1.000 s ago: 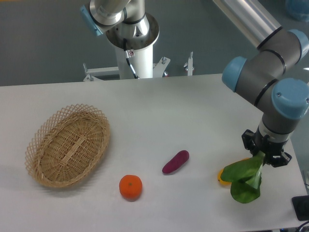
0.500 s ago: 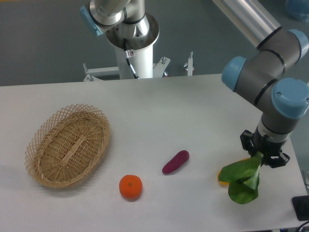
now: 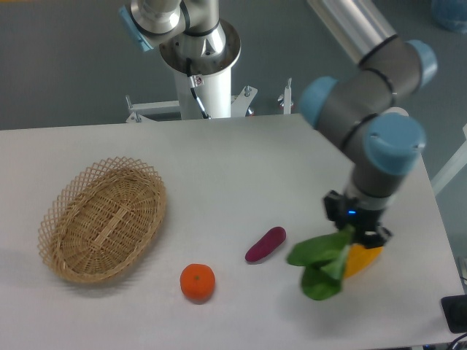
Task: Place the green vegetable in the basket
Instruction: 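Carry the bok choy over the orange toward the wicker basket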
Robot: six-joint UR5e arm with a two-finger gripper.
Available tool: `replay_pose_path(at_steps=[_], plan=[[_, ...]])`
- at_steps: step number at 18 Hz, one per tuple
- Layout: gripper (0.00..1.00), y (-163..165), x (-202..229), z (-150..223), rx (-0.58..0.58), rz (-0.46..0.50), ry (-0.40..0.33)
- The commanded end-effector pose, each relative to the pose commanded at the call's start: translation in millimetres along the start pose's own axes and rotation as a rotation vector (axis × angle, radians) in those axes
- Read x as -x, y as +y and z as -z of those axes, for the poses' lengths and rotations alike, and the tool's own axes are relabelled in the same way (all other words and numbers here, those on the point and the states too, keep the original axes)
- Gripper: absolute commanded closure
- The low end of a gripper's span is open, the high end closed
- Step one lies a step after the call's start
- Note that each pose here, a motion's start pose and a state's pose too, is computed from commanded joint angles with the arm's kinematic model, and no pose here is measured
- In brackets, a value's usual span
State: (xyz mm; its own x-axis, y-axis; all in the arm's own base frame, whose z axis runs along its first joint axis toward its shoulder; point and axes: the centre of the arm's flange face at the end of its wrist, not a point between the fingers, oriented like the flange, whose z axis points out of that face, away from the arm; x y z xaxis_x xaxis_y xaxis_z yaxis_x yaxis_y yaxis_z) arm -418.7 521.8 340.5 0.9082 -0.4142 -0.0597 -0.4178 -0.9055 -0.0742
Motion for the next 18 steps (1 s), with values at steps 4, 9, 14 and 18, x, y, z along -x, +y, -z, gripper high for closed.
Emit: replay_pose_path(at_steps=[4, 9, 14, 18], plan=[[0.69, -69.5, -51.6, 6.8, -0.011, -0.034, 0.003], [0.69, -123.8, -124.2, -0.6, 0.0, -0.127, 0.03], [0.69, -141.7, -189.4, -26.3, 0.026, -0.21, 0.098], [0.68, -155.8, -227.9, -45.5, 0.029, -0.259, 0.1]])
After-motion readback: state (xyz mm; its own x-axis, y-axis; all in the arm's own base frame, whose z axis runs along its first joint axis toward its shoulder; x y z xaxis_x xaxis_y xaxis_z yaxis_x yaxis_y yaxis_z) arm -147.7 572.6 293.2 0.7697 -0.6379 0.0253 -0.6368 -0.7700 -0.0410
